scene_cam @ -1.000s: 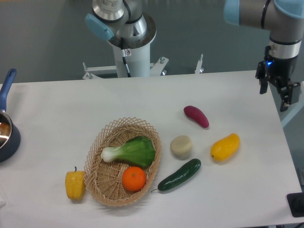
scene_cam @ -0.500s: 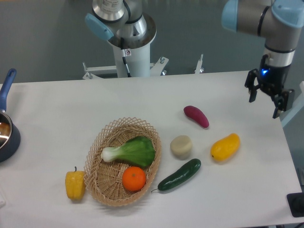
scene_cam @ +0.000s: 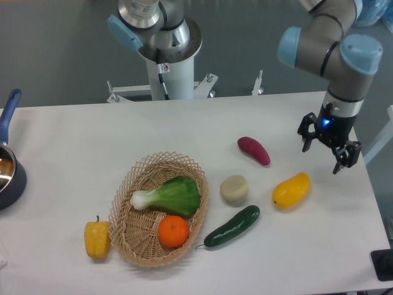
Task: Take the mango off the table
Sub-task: 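Move the open gripper toward the yellow mango and lower it, then lower the gripper around the yellow mango and close the fingers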
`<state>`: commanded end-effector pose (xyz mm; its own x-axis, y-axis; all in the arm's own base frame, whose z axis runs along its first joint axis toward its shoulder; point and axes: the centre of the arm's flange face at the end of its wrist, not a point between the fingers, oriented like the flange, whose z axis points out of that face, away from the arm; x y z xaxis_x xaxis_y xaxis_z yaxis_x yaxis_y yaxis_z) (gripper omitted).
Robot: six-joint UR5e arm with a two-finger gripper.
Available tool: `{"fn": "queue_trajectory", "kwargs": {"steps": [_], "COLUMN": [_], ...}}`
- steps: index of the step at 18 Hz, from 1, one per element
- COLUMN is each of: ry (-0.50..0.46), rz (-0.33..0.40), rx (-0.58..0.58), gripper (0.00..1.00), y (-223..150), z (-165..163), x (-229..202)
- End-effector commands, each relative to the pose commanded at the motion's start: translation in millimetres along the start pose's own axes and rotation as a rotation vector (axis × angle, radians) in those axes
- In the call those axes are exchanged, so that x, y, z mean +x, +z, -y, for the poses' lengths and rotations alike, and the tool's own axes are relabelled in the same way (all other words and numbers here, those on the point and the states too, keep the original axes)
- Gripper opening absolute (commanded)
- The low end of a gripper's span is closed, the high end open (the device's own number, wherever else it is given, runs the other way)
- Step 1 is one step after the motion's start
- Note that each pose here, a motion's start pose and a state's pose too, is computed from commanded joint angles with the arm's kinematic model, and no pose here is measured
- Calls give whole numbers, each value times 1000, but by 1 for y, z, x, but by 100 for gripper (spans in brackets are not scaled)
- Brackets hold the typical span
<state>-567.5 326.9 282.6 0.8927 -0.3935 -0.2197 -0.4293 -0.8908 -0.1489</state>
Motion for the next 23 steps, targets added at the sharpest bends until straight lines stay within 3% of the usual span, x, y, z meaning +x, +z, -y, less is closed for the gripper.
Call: {"fn": "queue_trajectory", "kwargs": {"steps": [4, 16, 23], "ry": [-51, -21, -3], "rz": [-18, -93, -107], "rx": [3, 17, 7], "gripper": [100, 100, 100], "y": [16, 73, 81], "z": [7, 28, 33], "x": [0, 7, 12]}}
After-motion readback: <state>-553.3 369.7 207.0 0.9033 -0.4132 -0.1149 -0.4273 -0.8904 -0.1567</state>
